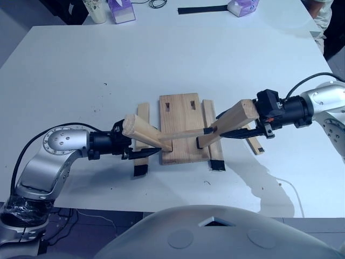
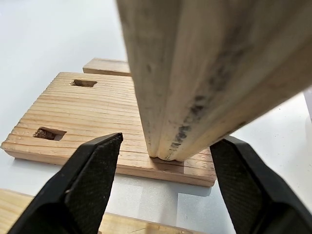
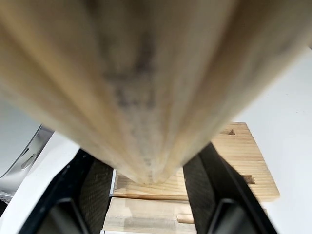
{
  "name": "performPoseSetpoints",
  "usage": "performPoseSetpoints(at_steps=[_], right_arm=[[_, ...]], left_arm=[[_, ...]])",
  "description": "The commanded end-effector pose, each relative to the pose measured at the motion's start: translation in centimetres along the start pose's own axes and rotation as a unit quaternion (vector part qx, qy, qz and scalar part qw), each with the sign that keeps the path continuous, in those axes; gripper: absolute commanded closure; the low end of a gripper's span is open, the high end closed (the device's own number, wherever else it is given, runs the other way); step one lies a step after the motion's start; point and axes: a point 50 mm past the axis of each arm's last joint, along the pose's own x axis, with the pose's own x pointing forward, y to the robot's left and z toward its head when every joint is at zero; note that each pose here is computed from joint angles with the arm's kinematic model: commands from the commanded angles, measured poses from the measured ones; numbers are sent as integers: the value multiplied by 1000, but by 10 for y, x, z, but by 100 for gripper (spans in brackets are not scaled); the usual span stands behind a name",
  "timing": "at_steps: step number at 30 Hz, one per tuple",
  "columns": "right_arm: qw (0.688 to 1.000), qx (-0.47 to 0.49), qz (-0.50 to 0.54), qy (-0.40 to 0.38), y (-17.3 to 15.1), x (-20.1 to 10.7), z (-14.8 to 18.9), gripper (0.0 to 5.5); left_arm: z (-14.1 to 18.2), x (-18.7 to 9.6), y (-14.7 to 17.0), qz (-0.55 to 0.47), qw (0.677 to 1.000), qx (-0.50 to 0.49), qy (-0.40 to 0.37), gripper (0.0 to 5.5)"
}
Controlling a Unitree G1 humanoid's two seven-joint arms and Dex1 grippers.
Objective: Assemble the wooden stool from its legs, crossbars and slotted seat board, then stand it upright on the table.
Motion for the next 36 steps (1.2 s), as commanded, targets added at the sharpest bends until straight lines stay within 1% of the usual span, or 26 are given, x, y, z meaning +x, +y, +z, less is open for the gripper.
performPoseSetpoints(at_steps=[1, 7, 12, 20, 24, 33, 36], right_arm=[[997, 56, 38, 47, 8, 21, -24, 350], [996, 38, 57, 61, 13, 30, -28, 350], [996, 30, 59, 66, 15, 31, -27, 350], [997, 31, 52, 57, 8, 38, -23, 350], [995, 32, 49, 80, 6, 40, -28, 350], [995, 47, 33, 81, 8, 34, -32, 350], [995, 46, 31, 80, 8, 33, -31, 350]], left_arm=[[4, 4, 1, -1, 1000, 11, 1, 227], [5, 5, 0, -4, 1000, 11, 0, 227], [5, 4, 1, -5, 1000, 11, 2, 227], [9, 7, 2, -17, 1000, 25, 5, 227], [15, 8, 4, -25, 999, 33, 2, 227], [7, -12, 20, -6, 999, 31, 38, 227], [5, -23, 23, -4, 998, 24, 52, 181]])
